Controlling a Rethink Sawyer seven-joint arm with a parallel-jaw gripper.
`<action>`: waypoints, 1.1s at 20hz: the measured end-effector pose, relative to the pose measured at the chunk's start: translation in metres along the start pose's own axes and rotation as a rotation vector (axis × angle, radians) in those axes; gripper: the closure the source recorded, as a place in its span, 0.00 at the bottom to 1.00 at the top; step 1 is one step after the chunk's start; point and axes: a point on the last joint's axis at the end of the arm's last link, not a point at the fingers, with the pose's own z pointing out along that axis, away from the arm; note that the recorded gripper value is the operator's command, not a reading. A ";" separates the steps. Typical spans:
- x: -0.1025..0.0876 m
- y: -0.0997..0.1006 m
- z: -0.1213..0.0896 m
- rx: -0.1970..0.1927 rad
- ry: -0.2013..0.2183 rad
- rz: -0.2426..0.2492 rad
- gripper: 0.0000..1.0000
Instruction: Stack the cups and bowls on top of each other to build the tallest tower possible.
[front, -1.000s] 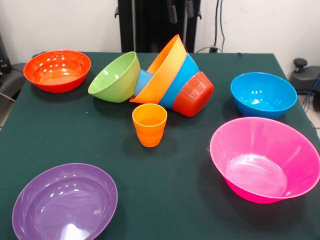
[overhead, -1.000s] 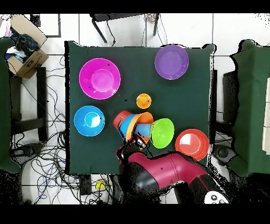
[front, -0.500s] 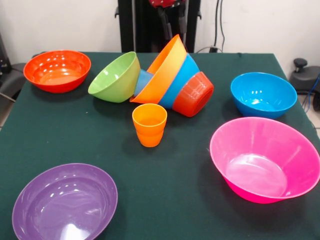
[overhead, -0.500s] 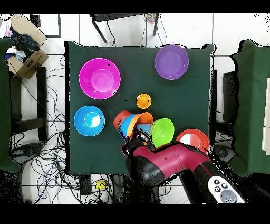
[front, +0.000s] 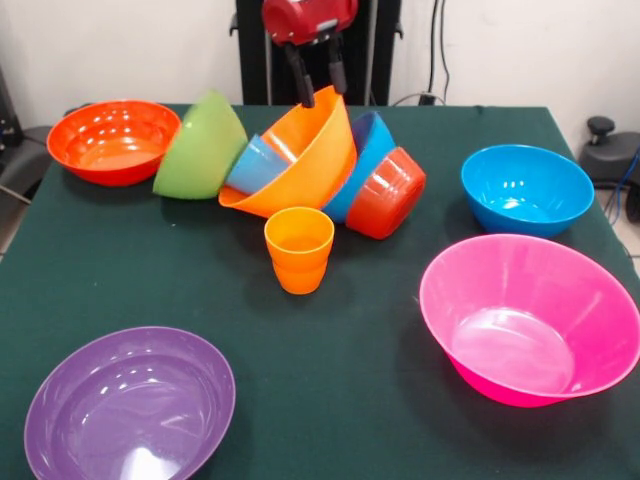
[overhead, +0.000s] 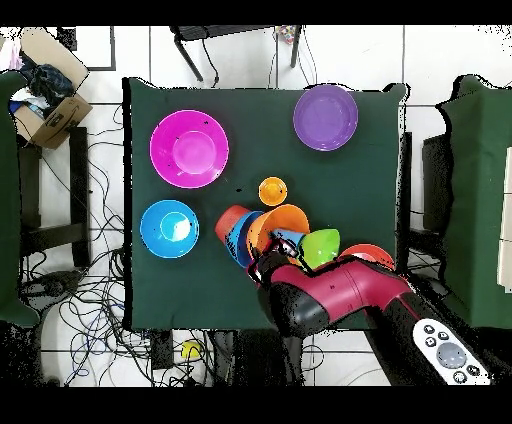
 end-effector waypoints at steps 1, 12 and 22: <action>0.001 -0.002 0.002 -0.001 -0.002 0.002 0.00; 0.053 -0.028 -0.011 -0.018 0.097 0.100 0.00; 0.062 -0.035 -0.017 -0.026 0.114 0.110 0.00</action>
